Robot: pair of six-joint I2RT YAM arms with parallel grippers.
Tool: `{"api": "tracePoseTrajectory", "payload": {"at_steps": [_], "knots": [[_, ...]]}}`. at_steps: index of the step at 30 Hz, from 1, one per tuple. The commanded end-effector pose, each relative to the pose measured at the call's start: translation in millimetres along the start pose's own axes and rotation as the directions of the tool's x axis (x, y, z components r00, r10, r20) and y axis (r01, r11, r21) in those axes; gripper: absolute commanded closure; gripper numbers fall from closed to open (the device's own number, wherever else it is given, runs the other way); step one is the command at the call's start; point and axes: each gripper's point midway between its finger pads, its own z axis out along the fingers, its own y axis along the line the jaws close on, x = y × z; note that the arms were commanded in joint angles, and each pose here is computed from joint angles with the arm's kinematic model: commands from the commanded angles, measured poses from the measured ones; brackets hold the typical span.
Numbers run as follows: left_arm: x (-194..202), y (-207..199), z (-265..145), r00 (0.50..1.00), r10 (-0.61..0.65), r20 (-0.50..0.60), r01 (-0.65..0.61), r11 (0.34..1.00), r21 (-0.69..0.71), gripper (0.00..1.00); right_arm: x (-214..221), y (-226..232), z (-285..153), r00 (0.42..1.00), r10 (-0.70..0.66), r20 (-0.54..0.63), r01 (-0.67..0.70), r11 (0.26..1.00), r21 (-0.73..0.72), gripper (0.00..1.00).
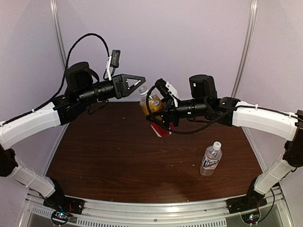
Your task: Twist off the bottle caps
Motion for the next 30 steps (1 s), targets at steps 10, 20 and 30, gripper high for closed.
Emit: {"api": "tracePoseTrajectory", "payload": {"at_steps": [10, 20, 30], "knots": [[-2.4, 72.1, -70.4, 0.981, 0.194, -0.022, -0.182, 0.867, -0.465, 0.67, -16.0, 7.0, -14.3, 0.999, -0.017, 0.047, 0.018, 0.999, -0.029, 0.36], [68.3, 153.6, -120.2, 0.968, 0.15, -0.202, -0.249, 0.681, -0.689, 0.66, -16.1, 1.6, -15.7, 0.998, -0.001, 0.063, 0.003, 1.0, -0.026, 0.35], [137.8, 224.2, -155.7, 0.974, -0.009, -0.228, -0.182, 0.575, -0.797, 0.66, -9.1, -2.0, -14.2, 0.998, 0.014, 0.058, -0.013, 1.0, -0.018, 0.35]]}}
